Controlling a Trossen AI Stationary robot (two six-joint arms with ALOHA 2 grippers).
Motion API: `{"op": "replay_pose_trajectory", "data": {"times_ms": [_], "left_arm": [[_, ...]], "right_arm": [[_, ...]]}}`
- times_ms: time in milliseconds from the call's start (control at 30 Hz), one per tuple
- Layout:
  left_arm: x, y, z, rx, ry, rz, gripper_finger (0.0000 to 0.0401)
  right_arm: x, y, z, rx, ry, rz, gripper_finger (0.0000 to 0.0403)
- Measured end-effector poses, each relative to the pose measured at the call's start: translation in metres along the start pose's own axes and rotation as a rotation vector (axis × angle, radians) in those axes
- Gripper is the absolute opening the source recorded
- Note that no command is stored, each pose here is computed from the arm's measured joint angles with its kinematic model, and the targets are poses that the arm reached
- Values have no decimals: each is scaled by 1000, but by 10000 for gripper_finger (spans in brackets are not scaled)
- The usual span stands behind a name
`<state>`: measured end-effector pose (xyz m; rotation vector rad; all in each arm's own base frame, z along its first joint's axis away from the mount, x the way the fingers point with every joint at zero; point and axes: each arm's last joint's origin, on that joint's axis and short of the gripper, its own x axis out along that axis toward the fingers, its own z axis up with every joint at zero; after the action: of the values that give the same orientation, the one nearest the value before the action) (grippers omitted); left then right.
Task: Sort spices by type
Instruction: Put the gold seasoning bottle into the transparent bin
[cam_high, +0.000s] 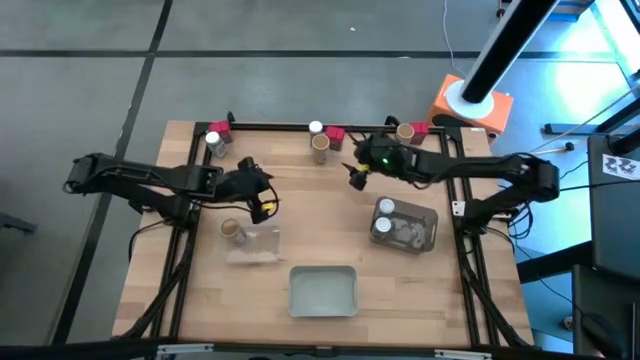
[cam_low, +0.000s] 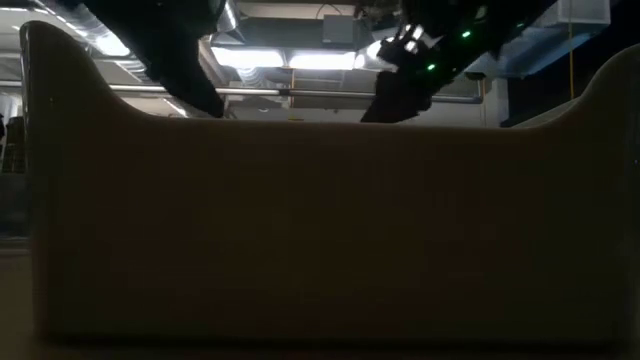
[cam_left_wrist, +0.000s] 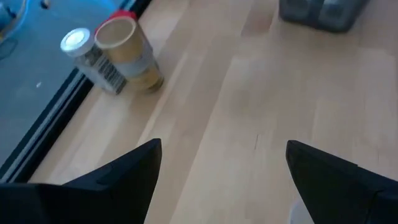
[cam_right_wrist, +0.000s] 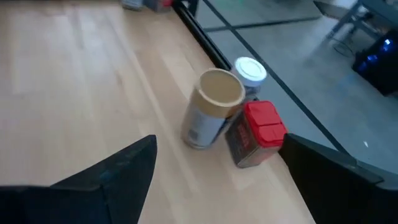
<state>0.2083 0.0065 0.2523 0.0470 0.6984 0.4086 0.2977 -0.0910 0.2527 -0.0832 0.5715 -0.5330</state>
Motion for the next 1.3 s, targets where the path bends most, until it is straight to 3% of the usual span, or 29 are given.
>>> {"op": "replay_pose_trajectory", "data": {"times_ms": [167,600,1300], "left_arm": [[11,-4,-8,-1,-87,-8,327],[13,-4,-11,0,-84,-7,327],[13,-4,-11,-1,-86,-6,327]], "right_arm": [[29,-11,10,29,23,27,347],[97,-31,27,75,47,75,347],[140,-22,2,86,71,51,347]]}}
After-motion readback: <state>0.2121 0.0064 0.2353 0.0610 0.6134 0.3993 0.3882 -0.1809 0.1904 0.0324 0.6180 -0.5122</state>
